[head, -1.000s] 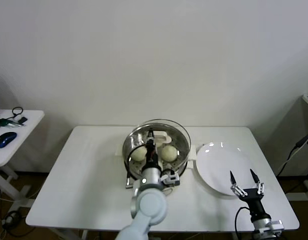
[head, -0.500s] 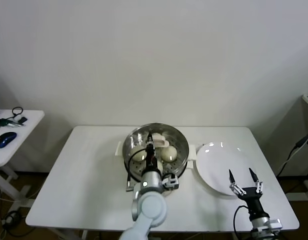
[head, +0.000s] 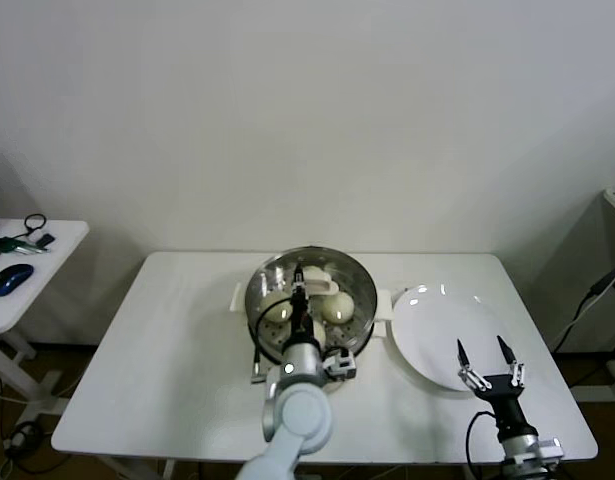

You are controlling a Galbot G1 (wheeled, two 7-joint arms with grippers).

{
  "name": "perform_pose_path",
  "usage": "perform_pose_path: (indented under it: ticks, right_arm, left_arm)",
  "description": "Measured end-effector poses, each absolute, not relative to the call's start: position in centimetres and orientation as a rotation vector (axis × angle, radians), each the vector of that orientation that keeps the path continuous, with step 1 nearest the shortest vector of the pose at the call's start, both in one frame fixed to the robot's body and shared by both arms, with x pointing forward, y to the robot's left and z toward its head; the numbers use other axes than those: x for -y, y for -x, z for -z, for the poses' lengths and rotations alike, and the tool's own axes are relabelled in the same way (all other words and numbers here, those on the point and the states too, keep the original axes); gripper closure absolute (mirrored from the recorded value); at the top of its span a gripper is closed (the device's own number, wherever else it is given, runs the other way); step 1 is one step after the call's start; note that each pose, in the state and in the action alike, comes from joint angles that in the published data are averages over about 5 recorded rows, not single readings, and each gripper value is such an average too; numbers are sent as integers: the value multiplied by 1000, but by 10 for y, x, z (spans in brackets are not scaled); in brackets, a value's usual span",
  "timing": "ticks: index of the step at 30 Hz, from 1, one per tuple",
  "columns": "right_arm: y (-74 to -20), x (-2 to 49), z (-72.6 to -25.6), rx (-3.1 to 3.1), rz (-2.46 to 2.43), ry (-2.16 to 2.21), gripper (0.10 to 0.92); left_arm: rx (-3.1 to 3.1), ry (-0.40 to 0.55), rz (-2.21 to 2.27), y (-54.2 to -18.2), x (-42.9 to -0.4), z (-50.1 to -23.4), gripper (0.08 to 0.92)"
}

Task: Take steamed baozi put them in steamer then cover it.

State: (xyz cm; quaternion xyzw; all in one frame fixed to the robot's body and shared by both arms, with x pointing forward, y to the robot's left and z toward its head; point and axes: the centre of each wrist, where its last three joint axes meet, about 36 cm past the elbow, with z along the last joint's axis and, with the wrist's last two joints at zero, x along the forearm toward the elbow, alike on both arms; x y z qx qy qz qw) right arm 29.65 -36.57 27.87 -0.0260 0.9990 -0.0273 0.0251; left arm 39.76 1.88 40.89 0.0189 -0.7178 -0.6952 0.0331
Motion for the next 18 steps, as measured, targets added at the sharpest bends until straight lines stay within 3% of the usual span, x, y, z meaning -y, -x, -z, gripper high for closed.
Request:
perform_pose_path:
  ticks: [18]
  right_arm:
    - [-300,362,-282,-3107,67,112,200]
  left_arm:
    - [2417,45,2001,-367,-37,-437,225]
